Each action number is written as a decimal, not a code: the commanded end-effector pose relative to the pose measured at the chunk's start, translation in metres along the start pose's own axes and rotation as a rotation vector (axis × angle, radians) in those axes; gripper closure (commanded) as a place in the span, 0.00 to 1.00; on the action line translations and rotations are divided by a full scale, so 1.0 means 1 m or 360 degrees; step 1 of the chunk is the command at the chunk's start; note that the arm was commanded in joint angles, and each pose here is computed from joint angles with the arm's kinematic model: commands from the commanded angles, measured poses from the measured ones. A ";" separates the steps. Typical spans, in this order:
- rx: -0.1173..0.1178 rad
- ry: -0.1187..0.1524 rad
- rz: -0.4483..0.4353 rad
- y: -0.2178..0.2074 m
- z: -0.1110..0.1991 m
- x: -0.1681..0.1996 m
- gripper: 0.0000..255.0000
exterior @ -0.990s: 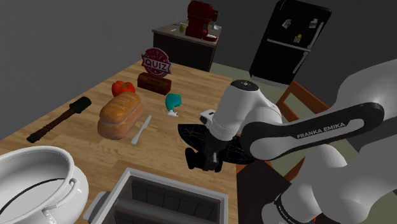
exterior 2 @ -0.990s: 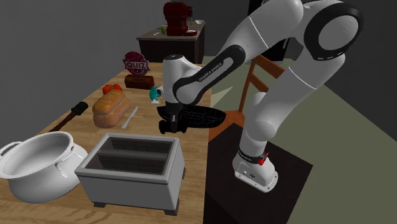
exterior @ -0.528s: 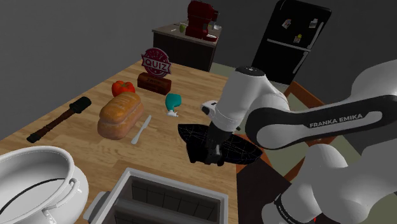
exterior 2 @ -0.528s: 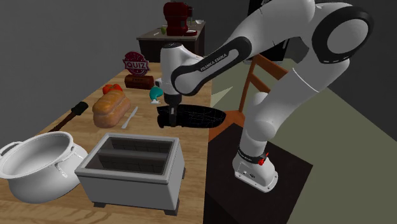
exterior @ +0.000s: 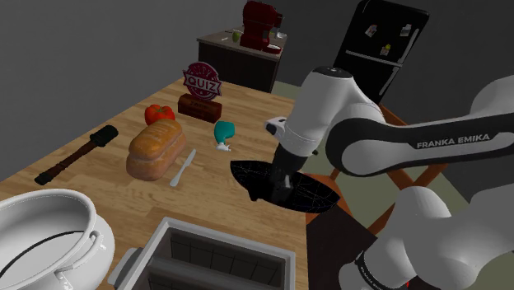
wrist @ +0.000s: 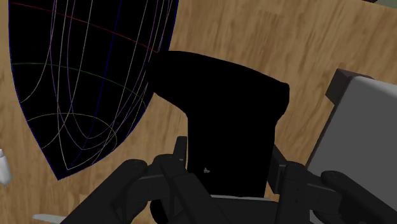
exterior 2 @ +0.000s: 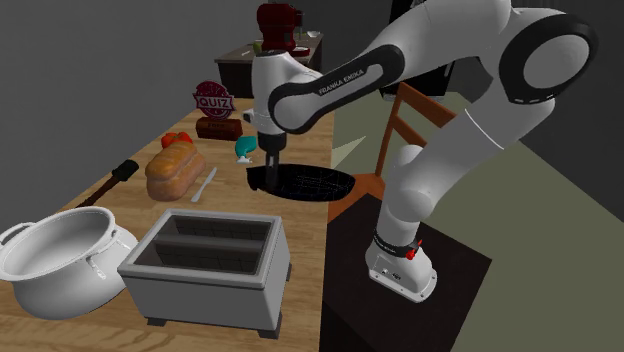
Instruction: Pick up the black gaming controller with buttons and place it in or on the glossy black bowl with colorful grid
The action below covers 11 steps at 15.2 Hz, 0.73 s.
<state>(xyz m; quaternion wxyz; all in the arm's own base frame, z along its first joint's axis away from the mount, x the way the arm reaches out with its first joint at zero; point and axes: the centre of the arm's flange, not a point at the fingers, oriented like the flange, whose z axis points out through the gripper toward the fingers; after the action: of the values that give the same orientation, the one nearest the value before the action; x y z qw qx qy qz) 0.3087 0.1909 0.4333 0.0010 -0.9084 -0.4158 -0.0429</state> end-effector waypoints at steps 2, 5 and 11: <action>0.0000 0.0000 -0.0001 0.029 -0.002 -0.016 1.00; 0.0000 0.0000 -0.0001 0.063 -0.002 -0.035 1.00; 0.0000 0.0000 -0.0001 0.132 -0.001 -0.075 1.00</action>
<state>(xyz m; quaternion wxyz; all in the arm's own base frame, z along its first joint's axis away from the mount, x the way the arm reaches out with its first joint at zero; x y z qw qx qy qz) 0.3576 0.0613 0.4342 0.0014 -0.9087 -0.4153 -0.0427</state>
